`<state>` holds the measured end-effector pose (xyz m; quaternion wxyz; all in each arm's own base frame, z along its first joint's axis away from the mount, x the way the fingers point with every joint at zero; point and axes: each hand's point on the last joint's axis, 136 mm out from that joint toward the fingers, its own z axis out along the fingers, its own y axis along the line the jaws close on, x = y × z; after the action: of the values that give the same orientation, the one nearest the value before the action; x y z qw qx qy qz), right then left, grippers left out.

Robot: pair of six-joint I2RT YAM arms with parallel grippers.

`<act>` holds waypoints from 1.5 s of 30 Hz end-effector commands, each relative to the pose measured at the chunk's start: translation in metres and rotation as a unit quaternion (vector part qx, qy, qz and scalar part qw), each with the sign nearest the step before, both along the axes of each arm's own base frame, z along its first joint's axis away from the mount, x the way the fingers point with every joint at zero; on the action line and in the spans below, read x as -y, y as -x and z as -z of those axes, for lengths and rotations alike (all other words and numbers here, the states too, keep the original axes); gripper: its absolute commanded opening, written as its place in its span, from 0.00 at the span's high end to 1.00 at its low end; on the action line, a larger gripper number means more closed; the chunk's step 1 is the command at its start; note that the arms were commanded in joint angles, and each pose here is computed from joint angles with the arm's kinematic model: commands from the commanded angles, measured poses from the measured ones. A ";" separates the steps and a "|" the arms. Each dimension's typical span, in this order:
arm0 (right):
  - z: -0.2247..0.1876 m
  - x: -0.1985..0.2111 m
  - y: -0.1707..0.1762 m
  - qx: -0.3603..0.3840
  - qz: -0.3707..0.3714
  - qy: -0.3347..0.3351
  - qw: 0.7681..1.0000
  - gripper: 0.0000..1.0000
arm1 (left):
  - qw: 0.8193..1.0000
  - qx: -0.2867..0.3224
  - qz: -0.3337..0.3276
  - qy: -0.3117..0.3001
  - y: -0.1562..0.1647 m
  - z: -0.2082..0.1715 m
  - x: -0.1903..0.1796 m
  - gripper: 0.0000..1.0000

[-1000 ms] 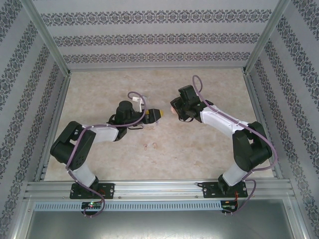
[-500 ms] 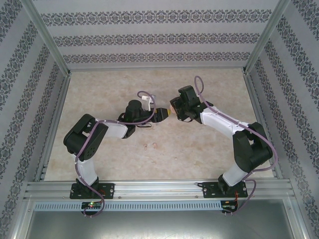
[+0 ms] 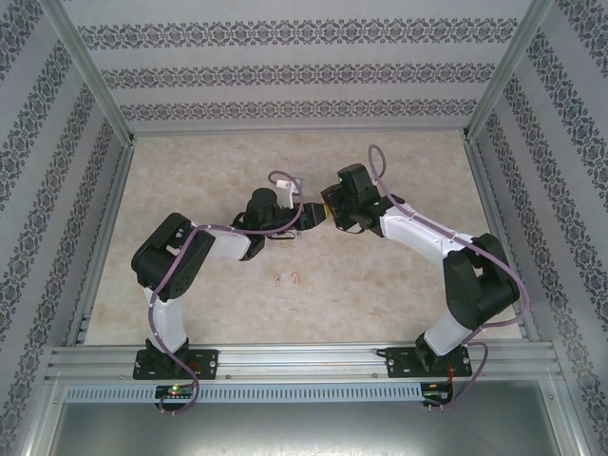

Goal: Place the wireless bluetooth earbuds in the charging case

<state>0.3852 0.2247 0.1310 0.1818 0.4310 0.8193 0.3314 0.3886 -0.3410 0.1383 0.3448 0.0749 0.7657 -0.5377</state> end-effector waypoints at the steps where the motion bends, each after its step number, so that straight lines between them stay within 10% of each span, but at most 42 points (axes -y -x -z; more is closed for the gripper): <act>1: -0.009 -0.004 0.004 0.009 -0.001 -0.013 1.000 0.61 | 0.999 0.032 0.003 0.020 -0.005 -0.019 0.009 0.48; 22: -0.011 -0.006 0.003 0.015 0.002 -0.026 1.000 0.60 | 0.999 0.032 0.005 0.022 -0.010 -0.019 0.013 0.85; 28: -0.036 0.001 -0.005 0.051 0.008 -0.035 0.998 0.35 | 0.999 0.028 0.006 0.025 -0.010 -0.022 0.013 0.98; 36: -0.062 0.052 0.007 0.119 -0.023 0.032 0.992 0.30 | 0.999 0.033 0.032 0.009 -0.003 -0.038 0.004 1.00; 45: -0.083 0.060 0.037 0.290 -0.235 0.146 0.916 0.29 | 0.992 0.049 0.105 -0.041 0.016 -0.060 -0.010 1.00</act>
<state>0.3592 0.1486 0.1949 0.3389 0.2367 0.8431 0.3439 0.3859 -0.3318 0.1767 0.3268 0.1378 0.7663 -0.5357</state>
